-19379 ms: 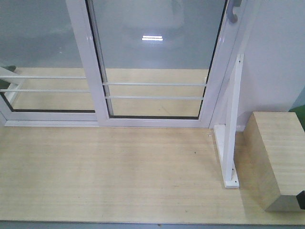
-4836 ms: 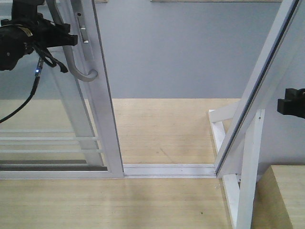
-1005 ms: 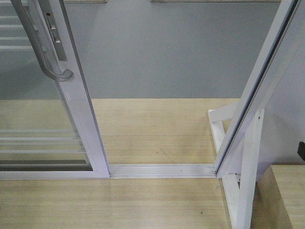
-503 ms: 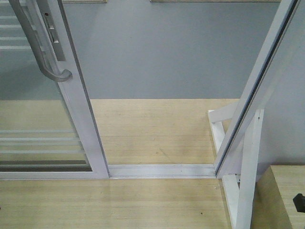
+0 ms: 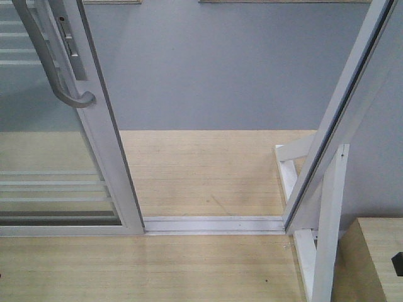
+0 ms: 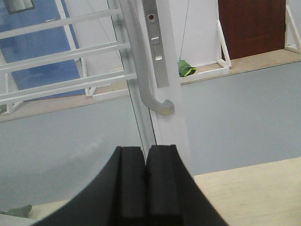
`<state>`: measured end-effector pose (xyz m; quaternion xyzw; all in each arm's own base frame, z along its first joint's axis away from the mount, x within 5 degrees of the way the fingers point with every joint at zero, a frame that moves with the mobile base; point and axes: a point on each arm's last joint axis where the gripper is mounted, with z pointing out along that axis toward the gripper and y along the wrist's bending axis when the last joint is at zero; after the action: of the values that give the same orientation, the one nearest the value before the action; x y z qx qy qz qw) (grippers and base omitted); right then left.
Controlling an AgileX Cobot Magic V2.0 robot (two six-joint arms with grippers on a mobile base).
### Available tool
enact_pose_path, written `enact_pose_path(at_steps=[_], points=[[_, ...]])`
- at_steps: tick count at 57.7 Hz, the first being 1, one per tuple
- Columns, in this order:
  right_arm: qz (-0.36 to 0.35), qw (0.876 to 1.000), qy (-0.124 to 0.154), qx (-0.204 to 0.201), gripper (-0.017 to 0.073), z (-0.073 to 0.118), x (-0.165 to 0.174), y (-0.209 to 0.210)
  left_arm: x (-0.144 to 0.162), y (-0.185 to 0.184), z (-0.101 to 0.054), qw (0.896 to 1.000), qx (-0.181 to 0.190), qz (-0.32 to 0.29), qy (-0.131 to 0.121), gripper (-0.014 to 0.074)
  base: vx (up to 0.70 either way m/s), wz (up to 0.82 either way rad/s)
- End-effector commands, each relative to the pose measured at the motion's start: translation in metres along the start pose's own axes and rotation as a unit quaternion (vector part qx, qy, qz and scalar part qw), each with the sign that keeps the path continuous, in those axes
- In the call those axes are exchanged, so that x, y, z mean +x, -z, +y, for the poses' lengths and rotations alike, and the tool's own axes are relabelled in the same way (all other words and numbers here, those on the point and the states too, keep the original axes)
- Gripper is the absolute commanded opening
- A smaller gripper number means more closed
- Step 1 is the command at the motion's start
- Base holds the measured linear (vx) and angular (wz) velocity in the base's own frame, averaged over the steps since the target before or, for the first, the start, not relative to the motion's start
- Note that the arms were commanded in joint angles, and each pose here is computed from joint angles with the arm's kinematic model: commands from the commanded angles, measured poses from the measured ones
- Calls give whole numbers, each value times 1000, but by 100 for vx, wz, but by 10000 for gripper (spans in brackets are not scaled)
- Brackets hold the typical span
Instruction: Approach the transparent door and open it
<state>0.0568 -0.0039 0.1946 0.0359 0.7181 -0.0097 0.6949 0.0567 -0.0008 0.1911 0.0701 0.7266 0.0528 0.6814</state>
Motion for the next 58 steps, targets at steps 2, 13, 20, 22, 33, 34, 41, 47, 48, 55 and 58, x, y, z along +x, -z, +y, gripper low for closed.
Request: enact_pose_path(at_steps=[2, 13, 20, 22, 33, 34, 41, 47, 48, 55, 58], points=[[-49, 999, 5, -3, -9, 1, -7, 1, -3, -1, 0, 999, 0, -34, 4, -6, 0, 0], [-49, 999, 6, -3, -9, 1, -7, 1, -3, -1, 0, 999, 1, -34, 4, -6, 0, 0], [-49, 999, 5, -3, -9, 1, -7, 1, -3, -1, 0, 999, 1, -34, 4, -6, 0, 0], [-48, 999, 5, -3, -9, 1, -7, 1, -3, -1, 0, 999, 1, -34, 4, -6, 0, 0], [-48, 999, 5, -3, -9, 1, -7, 1, -2, -1, -1, 1000, 1, -30, 4, -6, 0, 0], [-48, 999, 5, -3, -9, 1, -7, 1, -2, -1, -1, 1000, 1, -29, 4, -6, 0, 0], [-48, 999, 5, -3, -9, 1, -7, 1, -2, -1, -1, 1000, 1, -28, 4, -6, 0, 0], [-48, 999, 5, -3, -9, 1, -7, 1, -2, -1, -1, 1000, 1, -28, 4, -6, 0, 0], [-48, 999, 5, -3, -9, 1, -7, 1, -2, -1, -1, 1000, 1, -28, 4, -6, 0, 0], [-48, 999, 5, -3, -9, 1, -7, 1, -2, -1, -1, 1000, 1, -28, 4, -6, 0, 0], [-48, 999, 5, -3, -9, 1, -7, 1, -2, -1, -1, 1000, 1, -28, 4, -6, 0, 0]])
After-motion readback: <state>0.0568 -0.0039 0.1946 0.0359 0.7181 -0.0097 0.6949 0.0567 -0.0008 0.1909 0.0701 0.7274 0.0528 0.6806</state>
